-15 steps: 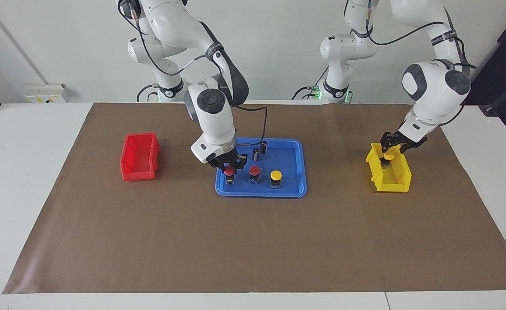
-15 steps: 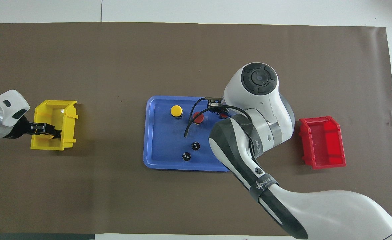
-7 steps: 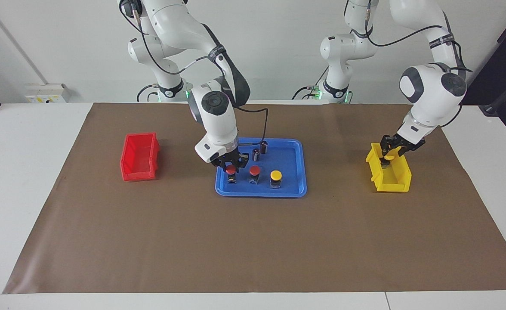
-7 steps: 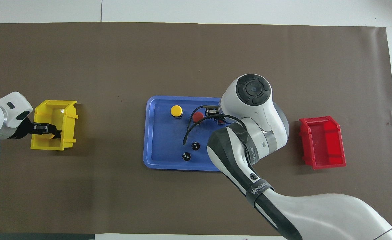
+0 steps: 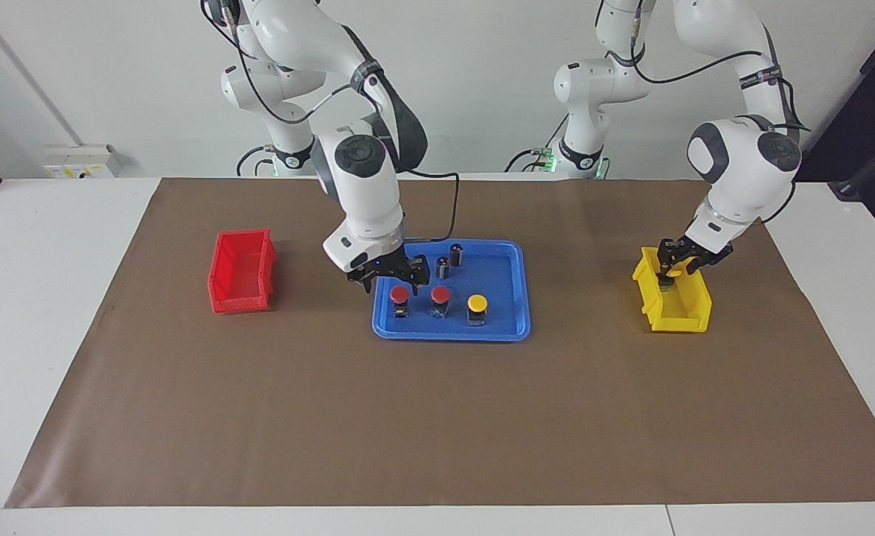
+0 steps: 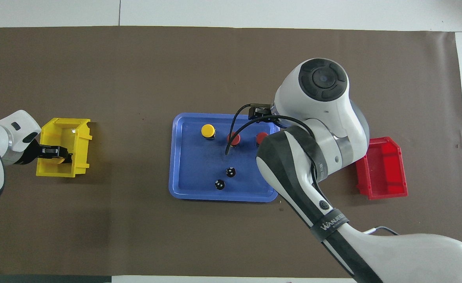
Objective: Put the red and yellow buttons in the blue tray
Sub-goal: 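Withdraw the right gripper away from the tray, then carry the second yellow button to the tray with the left gripper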
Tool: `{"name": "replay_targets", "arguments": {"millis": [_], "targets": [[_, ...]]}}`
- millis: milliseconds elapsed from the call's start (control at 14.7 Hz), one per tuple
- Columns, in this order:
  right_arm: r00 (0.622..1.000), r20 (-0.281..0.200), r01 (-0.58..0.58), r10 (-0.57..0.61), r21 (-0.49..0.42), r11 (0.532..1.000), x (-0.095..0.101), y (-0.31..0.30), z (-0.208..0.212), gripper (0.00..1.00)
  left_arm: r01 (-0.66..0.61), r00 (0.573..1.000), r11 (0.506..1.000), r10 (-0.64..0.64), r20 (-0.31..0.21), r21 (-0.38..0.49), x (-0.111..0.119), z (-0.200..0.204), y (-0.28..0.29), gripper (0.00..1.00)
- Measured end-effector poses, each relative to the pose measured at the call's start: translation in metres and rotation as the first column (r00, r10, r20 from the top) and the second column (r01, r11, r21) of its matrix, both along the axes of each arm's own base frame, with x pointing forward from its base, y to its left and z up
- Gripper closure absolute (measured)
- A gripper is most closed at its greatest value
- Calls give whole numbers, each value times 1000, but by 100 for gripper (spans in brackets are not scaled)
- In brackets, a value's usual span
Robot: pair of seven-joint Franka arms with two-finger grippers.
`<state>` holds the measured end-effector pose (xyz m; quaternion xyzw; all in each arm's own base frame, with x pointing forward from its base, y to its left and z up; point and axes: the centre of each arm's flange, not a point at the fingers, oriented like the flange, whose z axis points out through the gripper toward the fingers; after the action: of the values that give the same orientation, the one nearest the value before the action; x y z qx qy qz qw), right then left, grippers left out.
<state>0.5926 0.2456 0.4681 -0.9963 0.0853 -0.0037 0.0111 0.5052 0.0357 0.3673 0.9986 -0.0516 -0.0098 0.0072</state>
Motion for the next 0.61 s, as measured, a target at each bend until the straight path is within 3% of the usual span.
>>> {"name": "replay_targets", "arguments": {"millis": [68,339,611], "targets": [[1000,-14,9,-9,-8,1000,6,-22,31,0,0,1000,1000,0,1,0,0,0,0,58],[999,-43,21,-22,-17,1000,3,-108,121,0,-6,1000,1000,6,3,0,7,14,0,59],[998,-57,34,-35,-15,999,-17,-208,165,0,-23,998,1000,23,-59,-2,27,104,-10,59]]}}
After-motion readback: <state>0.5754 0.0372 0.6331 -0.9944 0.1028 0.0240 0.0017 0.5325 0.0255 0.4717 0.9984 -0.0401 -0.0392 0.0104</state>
